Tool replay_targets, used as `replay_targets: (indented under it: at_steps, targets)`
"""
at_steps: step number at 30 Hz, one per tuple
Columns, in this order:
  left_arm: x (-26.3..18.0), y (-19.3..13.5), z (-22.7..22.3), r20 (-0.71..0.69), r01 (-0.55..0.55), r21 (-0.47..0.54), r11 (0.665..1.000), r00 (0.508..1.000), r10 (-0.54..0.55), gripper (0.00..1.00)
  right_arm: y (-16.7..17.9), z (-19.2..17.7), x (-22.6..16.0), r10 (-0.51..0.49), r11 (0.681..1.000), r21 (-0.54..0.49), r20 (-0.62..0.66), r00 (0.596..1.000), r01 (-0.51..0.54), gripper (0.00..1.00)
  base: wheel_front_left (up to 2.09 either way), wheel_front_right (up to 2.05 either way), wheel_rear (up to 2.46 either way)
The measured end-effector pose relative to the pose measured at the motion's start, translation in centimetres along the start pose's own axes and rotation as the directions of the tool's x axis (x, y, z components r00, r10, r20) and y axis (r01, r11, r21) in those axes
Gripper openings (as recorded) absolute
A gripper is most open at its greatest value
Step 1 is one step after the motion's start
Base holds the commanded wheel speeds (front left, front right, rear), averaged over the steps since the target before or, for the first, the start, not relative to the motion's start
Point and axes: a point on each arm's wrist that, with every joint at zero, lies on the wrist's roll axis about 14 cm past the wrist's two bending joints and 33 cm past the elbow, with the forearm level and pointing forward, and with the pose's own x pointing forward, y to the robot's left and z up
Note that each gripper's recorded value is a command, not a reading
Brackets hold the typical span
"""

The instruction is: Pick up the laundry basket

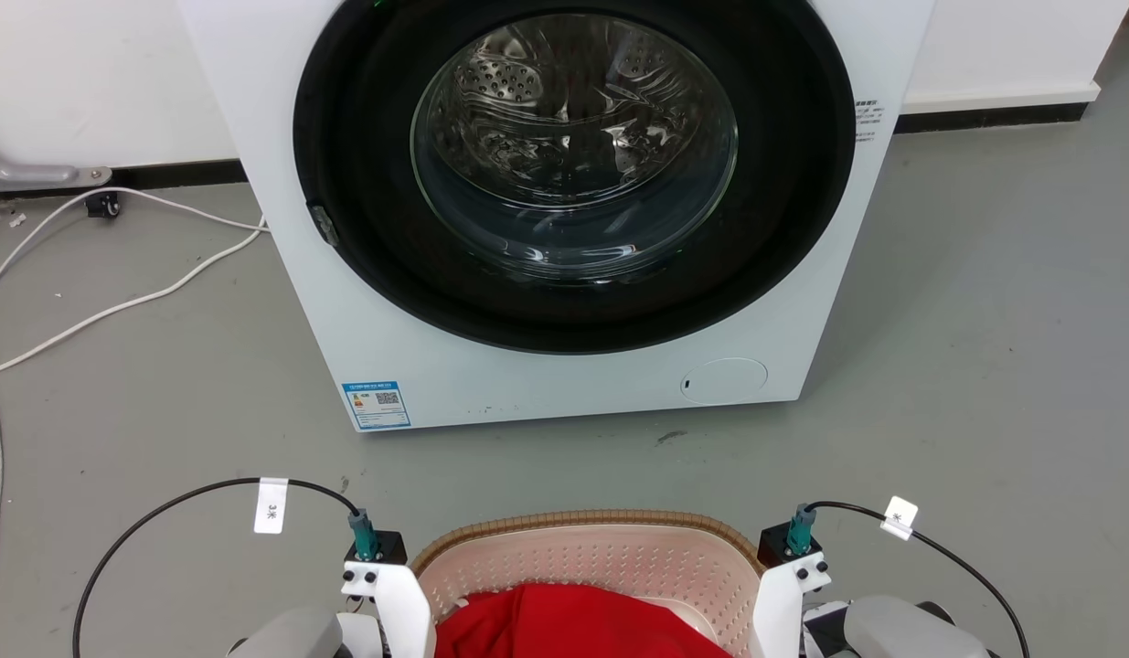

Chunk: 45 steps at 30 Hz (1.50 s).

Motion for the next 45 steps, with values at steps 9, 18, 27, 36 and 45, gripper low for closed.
replay_targets:
  at_steps: [9, 18, 27, 36, 45]
  targets:
    - [0.09, 0.11, -0.24, -0.001, -0.001, -0.004, 1.000, 1.000, 0.001, 0.00, 0.16, 0.05, 0.09, 0.004, 1.000, -0.002, 0.003, 1.000, -0.004, 0.00, 0.00, 0.00, 0.00]
    - [0.20, 0.11, -0.23, -0.001, 0.000, -0.003, 1.000, 1.000, 0.000, 0.00, 0.14, -0.04, 0.20, 0.004, 1.000, -0.002, -0.002, 1.000, -0.004, 0.00, 0.00, 0.00, 0.00]
    - [0.22, 0.06, -0.15, 0.000, 0.000, 0.001, 1.000, 1.000, 0.000, 0.00, 0.09, -0.11, 0.23, 0.002, 1.000, -0.001, -0.003, 1.000, -0.002, 0.00, 0.00, 0.00, 0.00]
    - [0.22, 0.07, -0.11, 0.002, -0.002, 0.008, 1.000, 1.000, 0.002, 0.00, 0.06, -0.04, 0.20, 0.001, 1.000, -0.001, 0.001, 1.000, -0.001, 0.00, 0.00, 0.00, 0.00]
    - [0.32, 0.00, -0.20, 0.002, 0.001, 0.006, 1.000, 1.000, -0.001, 0.00, -0.03, -0.11, 0.22, -0.001, 1.000, 0.000, 0.000, 1.000, 0.001, 0.00, 0.00, 0.00, 0.00]
